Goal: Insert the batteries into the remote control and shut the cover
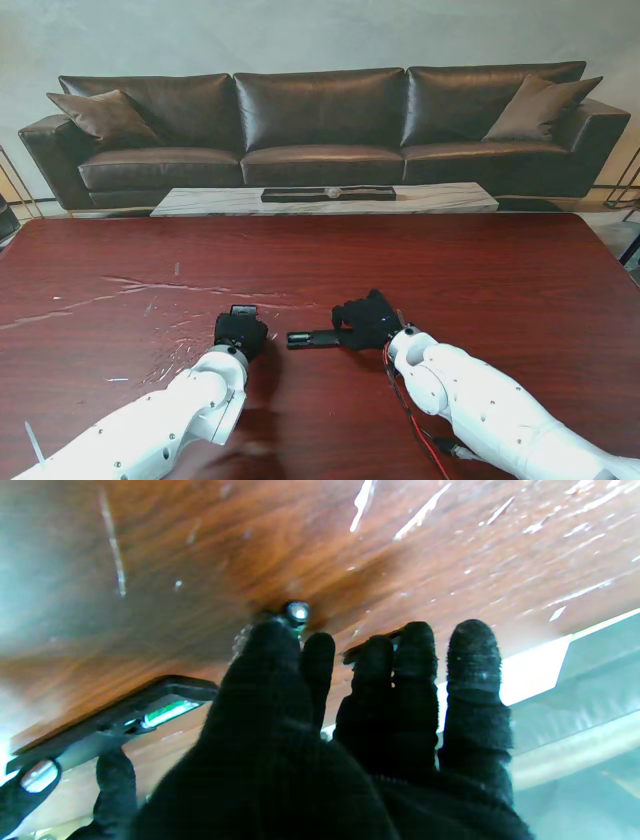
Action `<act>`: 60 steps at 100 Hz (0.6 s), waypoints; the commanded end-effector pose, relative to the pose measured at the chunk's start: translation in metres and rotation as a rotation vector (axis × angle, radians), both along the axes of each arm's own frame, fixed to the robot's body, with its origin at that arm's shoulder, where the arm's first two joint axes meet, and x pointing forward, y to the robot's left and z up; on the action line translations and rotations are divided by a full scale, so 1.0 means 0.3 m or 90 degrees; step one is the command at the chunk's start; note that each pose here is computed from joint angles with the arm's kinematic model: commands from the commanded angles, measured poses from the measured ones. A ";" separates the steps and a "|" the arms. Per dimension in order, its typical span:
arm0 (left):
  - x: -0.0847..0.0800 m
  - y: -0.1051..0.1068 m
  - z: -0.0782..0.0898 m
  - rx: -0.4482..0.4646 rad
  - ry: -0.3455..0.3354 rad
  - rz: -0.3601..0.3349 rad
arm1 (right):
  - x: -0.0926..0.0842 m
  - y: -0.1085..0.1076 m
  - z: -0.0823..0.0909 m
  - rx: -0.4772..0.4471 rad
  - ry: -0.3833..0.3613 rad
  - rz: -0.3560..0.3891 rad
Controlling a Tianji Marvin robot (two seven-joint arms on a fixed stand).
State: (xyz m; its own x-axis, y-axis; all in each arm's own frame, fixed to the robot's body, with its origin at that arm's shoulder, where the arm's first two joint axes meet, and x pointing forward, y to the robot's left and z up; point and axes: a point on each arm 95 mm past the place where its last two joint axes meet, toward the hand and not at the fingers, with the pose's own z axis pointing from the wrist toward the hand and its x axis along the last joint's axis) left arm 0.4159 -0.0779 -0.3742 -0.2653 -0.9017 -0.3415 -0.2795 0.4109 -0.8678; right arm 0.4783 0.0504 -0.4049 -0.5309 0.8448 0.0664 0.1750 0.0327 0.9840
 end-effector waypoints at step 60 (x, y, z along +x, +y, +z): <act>0.002 0.000 -0.047 0.012 0.039 -0.003 | -0.041 -0.016 -0.066 -0.017 0.030 0.001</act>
State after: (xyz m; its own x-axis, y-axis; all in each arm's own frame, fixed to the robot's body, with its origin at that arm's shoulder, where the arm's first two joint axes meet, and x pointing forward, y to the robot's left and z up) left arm 0.4189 -0.0826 -0.3774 -0.2912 -0.8941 -0.3403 -0.2861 0.4208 -0.8609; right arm 0.4785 0.0496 -0.4052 -0.5301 0.8454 0.0663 0.1744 0.0323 0.9841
